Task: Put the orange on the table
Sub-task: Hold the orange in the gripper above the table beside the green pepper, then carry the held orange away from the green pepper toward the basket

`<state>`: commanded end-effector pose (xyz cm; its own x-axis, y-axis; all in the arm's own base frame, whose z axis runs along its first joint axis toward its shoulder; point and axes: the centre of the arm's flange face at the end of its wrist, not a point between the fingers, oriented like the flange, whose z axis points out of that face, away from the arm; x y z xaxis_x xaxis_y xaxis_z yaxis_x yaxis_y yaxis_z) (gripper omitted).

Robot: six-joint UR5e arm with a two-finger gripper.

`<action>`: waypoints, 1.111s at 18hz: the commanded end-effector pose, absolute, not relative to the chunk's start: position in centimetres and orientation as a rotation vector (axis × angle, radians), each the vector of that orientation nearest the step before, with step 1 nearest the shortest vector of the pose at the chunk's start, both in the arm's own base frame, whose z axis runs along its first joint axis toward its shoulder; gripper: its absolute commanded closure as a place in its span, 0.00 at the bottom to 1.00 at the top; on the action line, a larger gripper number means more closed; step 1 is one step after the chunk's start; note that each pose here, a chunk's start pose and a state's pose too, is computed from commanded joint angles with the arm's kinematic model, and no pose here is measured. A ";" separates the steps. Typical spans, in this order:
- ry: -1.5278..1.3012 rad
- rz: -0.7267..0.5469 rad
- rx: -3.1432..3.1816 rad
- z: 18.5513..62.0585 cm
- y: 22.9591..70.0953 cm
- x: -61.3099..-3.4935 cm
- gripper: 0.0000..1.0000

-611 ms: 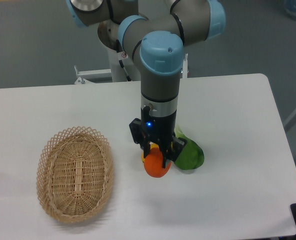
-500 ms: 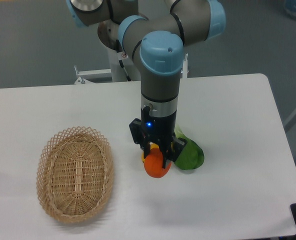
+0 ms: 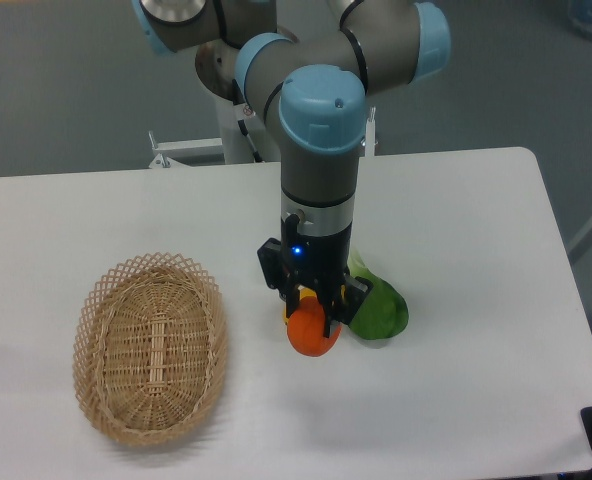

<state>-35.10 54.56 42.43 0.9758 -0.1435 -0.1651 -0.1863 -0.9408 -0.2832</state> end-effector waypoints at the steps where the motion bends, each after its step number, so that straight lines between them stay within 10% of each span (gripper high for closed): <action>1: 0.241 0.205 -2.821 42.4 54.6 -35.0 0.45; 20: 0.144 0.186 -2.878 31.5 59.5 -35.5 0.45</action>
<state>-35.54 59.47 31.46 0.9870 -0.0814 -0.1388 -0.1138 -0.9631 -0.2440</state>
